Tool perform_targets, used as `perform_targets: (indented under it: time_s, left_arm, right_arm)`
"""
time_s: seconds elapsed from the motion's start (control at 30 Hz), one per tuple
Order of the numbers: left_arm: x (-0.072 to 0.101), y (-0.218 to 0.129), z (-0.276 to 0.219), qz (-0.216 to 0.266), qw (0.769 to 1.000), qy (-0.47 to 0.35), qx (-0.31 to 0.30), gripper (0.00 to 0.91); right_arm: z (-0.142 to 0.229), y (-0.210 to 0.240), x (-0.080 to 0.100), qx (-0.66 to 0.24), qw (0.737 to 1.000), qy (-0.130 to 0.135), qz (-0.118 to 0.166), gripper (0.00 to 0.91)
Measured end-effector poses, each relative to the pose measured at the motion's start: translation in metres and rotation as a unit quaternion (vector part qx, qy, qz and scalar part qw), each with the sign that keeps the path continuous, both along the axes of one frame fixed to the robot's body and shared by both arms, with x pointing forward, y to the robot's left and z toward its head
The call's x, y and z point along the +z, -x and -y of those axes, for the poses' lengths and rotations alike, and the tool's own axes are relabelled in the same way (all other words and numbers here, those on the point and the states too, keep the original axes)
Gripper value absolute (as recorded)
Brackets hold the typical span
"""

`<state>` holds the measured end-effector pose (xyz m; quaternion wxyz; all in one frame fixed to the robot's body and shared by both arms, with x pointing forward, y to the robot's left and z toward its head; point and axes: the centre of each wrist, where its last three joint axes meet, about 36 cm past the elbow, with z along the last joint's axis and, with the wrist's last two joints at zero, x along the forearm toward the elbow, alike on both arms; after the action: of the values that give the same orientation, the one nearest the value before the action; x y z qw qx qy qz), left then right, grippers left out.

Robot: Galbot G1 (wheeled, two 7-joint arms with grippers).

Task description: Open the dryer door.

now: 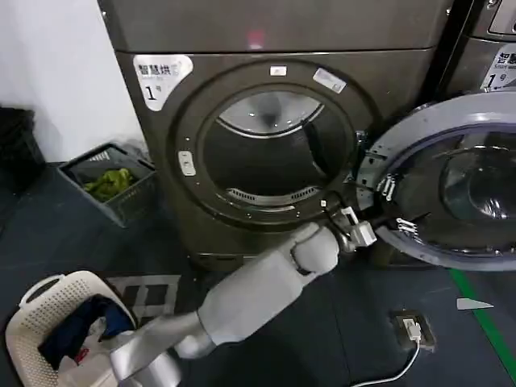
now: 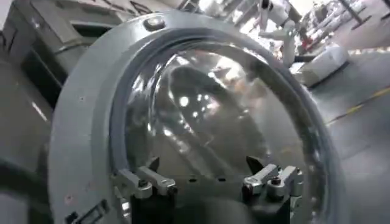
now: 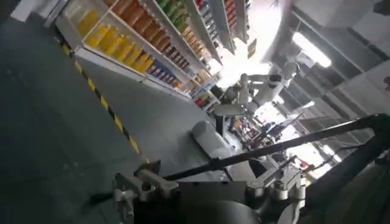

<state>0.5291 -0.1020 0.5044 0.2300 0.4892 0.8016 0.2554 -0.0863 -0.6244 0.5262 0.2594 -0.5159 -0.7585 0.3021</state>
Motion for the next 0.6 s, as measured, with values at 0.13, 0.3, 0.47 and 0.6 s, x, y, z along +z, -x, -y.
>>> perform_targets:
  time_s: [0.13, 0.3, 0.47, 0.6]
  left_arm:
    - [0.0008, -0.0042, -0.001, -0.001, 1.0, -0.003, 0.006, 0.907]
    - [0.0015, -0.0043, -0.001, -0.001, 1.0, -0.001, 0.004, 0.907]
    - [0.0016, -0.0043, -0.001, -0.002, 1.0, -0.001, 0.004, 0.907]
    - [0.0016, -0.0042, -0.0009, -0.002, 1.0, -0.001, 0.004, 0.907]
  right_arm:
    - [-0.0022, -0.0008, -0.0005, 0.002, 1.0, -0.001, 0.002, 0.907]
    - [-0.003, -0.0014, -0.002, 0.003, 1.0, -0.004, 0.003, 0.907]
    - [-0.0036, -0.0032, -0.0025, 0.005, 1.0, -0.004, 0.004, 0.907]
    - [-0.0038, -0.0034, -0.0031, 0.005, 1.0, -0.005, 0.004, 0.907]
